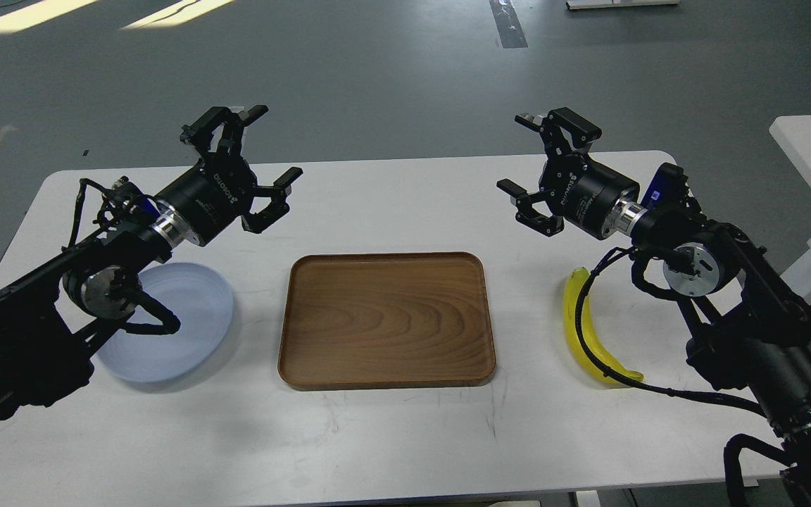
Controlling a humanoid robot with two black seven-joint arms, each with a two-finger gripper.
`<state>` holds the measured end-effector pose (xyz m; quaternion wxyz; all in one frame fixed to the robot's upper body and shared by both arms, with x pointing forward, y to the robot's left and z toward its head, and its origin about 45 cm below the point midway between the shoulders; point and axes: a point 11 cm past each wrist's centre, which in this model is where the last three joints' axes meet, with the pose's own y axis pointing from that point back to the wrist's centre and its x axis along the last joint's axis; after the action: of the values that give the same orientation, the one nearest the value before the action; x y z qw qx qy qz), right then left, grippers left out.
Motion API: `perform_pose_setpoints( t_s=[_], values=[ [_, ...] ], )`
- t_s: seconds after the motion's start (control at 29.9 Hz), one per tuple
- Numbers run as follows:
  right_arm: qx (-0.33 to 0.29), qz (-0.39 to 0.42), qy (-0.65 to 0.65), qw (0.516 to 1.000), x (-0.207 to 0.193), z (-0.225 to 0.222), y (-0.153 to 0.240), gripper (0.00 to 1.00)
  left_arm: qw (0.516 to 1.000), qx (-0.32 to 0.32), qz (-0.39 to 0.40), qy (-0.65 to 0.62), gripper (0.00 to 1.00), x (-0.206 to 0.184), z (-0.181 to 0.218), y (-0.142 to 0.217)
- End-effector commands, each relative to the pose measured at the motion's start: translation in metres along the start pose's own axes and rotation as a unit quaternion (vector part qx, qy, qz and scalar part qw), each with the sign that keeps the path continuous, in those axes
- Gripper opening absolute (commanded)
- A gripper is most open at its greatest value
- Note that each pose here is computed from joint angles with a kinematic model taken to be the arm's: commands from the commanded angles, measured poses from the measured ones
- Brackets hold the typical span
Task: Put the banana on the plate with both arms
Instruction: 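Move the left gripper down and outward toward the light blue plate's rim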
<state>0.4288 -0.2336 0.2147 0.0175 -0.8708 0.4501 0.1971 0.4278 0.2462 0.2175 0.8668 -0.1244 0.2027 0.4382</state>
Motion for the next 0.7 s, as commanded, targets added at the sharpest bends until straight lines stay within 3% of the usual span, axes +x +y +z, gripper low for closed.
perform_pose_setpoints(
  t_s=[0.0, 0.33, 0.57, 0.67],
  values=[
    [0.005, 0.005, -0.025, 1.0, 0.001, 0.003, -0.004, 0.99, 1.0, 0.004, -0.001, -0.002, 0.98, 0.0, -0.005, 0.001],
    [-0.019, 0.014, -0.009, 1.0, -0.012, 0.011, -0.018, 1.0, 1.0, 0.006, 0.004, 0.006, 0.98, 0.002, -0.01, 0.005],
    [-0.01, 0.017, 0.019, 1.0, -0.01, -0.01, -0.017, 1.0, 1.0, 0.005, 0.009, 0.002, 0.98, 0.006, -0.007, 0.007],
    [-0.042, 0.008, 0.072, 0.997, -0.008, -0.012, -0.009, 1.0, 1.0, 0.003, 0.009, 0.0, 0.98, 0.006, -0.004, 0.007]
  ],
)
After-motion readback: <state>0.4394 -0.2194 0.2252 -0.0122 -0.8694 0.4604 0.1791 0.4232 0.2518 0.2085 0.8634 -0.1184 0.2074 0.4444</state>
